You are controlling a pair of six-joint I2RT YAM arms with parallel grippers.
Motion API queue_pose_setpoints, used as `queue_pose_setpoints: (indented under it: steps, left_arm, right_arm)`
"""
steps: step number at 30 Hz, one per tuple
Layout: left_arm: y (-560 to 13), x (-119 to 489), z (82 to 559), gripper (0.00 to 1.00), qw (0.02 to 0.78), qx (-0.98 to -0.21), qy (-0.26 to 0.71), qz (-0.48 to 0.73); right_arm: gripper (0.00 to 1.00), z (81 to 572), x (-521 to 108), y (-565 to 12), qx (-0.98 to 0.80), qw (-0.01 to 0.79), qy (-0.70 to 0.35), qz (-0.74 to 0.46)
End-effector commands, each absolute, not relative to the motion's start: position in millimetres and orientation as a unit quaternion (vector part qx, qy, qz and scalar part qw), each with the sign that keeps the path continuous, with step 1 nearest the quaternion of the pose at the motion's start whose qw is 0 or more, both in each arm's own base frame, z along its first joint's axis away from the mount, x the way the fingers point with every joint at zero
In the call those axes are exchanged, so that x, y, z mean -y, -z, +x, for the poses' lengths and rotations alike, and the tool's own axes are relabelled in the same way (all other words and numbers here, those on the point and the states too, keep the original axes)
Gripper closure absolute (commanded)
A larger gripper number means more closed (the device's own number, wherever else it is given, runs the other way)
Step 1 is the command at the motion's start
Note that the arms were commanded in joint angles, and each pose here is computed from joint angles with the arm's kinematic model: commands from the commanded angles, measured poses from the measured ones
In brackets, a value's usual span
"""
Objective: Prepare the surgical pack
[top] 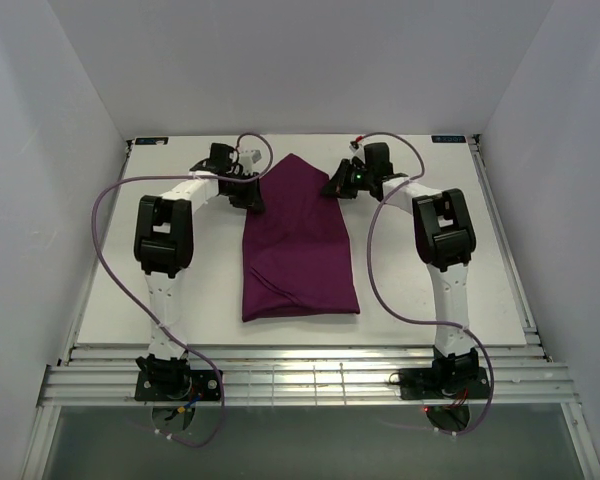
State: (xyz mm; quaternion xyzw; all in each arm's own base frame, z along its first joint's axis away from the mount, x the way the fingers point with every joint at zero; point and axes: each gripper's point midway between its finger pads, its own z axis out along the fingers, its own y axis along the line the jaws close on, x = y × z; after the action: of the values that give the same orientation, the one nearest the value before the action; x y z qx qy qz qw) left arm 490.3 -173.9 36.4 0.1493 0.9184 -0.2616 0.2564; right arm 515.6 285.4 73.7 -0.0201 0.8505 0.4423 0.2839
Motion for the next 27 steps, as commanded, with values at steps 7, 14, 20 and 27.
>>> queue_pose_setpoints:
  steps: [7, 14, 20, 27]
  left_arm:
    - [-19, 148, 514, 0.64, 0.263, -0.937, 0.21, 0.092]
    - [-7, 147, 500, 0.64, 0.24, -0.942, 0.219, 0.085]
    - [-27, 147, 519, 0.64, 0.269, -0.935, 0.211, 0.099]
    - [-63, 151, 527, 0.64, 0.303, -0.921, 0.221, 0.106]
  right_arm:
    - [0.92, 538, -269, -36, -0.87, 0.267, -0.4, 0.105]
    - [0.92, 537, -274, -36, -0.863, 0.247, -0.432, 0.092]
    - [0.92, 549, -264, -42, -0.859, 0.264, -0.426, 0.105]
    - [0.92, 553, -271, -64, -0.844, 0.254, -0.458, 0.112]
